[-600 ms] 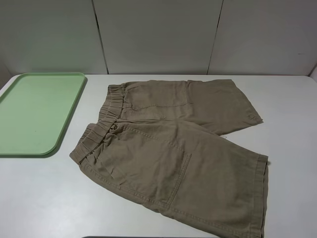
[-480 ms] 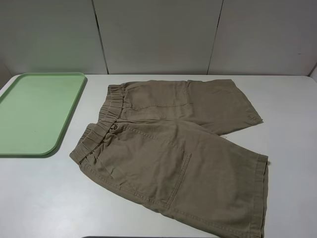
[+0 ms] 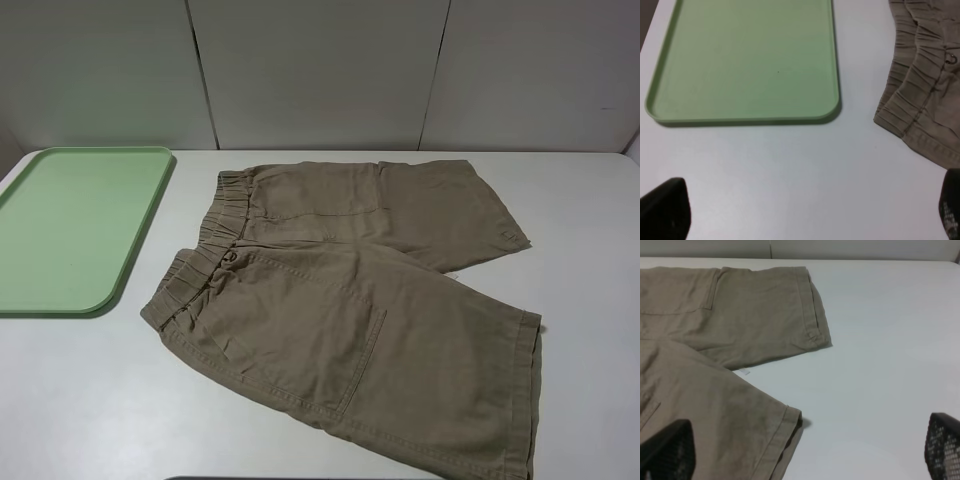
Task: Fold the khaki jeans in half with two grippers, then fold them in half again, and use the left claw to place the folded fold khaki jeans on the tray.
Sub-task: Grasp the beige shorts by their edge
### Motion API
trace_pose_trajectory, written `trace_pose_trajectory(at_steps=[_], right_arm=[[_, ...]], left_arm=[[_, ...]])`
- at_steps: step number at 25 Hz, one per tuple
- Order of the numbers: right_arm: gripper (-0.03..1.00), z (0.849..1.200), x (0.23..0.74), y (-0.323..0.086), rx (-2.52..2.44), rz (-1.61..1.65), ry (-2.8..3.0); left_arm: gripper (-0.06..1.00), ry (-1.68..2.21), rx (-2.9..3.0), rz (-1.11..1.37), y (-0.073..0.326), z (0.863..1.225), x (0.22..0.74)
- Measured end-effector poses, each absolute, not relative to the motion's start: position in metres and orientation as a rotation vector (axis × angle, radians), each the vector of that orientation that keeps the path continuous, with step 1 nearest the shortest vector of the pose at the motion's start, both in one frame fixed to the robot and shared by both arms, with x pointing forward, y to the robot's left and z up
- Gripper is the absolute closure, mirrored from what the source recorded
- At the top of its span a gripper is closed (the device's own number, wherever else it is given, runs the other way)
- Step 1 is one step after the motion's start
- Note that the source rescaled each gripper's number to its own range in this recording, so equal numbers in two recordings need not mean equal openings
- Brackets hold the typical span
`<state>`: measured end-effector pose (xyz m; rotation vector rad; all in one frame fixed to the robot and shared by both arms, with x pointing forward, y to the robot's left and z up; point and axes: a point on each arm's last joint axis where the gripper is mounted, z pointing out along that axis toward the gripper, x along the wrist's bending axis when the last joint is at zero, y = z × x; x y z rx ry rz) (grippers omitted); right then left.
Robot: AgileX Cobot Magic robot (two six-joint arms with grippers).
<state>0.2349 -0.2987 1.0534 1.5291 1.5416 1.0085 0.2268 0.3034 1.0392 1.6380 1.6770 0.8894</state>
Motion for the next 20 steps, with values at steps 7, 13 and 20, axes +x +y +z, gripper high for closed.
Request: trace_pose_trajectory(at_steps=[7, 13, 20], right_arm=[[-0.03, 1.0534, 0.2349, -0.2987, 1.529, 1.008, 1.542], [-0.03, 1.0534, 0.2349, -0.2987, 1.529, 1.008, 1.542], [-0.03, 1.0534, 0.2349, -0.2987, 1.529, 1.008, 1.542]], left_arm=[[-0.06, 1.677, 1.638, 0.889, 0.3034, 1.0392, 0.2268], [-0.06, 1.677, 1.638, 0.889, 0.3034, 1.0392, 0.2268], [-0.06, 1.677, 1.638, 0.889, 0.3034, 1.0392, 0.2268]])
